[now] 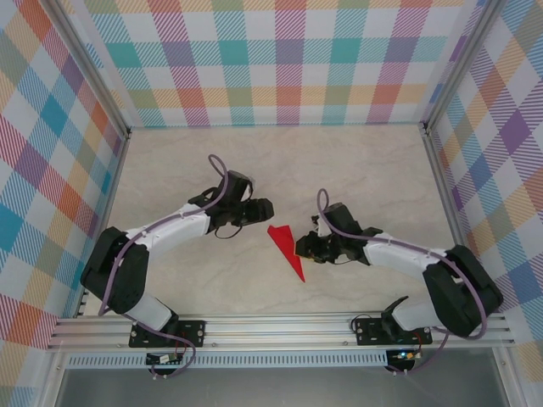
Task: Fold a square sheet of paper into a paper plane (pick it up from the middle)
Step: Fold the wing for the fifth time at the center of the table.
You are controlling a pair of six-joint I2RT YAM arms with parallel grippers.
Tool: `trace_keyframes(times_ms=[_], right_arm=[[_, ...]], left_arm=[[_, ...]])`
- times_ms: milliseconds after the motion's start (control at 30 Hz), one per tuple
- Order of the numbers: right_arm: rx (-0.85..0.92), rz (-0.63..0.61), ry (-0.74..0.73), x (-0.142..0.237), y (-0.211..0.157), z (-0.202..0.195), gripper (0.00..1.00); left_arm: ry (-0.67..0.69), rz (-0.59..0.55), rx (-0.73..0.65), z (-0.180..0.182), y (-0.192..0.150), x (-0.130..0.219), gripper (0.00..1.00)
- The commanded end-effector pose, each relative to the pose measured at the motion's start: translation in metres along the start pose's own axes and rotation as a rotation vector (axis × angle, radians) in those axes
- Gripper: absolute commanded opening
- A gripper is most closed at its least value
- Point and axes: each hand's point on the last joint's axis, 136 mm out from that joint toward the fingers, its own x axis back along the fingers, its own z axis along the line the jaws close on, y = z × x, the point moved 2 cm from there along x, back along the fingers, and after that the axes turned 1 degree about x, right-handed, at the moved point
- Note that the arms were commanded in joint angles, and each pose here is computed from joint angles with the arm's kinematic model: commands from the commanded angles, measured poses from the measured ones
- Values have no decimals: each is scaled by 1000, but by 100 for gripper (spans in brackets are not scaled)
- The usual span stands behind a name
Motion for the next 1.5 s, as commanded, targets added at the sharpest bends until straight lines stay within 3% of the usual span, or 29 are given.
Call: trace_keyframes(times_ms=[0, 167, 200, 500, 733, 1000, 1467], right_arm=[[-68, -55, -118, 21, 9, -36, 29], [-94, -97, -122, 34, 14, -52, 36], [-87, -93, -110, 33, 14, -50, 36], [-41, -31, 16, 22, 15, -33, 40], [-11, 14, 72, 13, 15, -23, 45], [72, 94, 61, -4, 6, -10, 51], [114, 155, 5, -32, 5, -9, 53]], left_arm=[[209, 35, 14, 7, -28, 1, 65], [365, 95, -69, -16, -57, -24, 70], [387, 104, -81, -20, -61, -30, 76], [504, 119, -78, -13, -65, -34, 76], [487, 128, -60, -9, -70, -30, 53], [485, 110, -55, 0, -73, -18, 39], [489, 126, -63, 10, -81, -19, 34]])
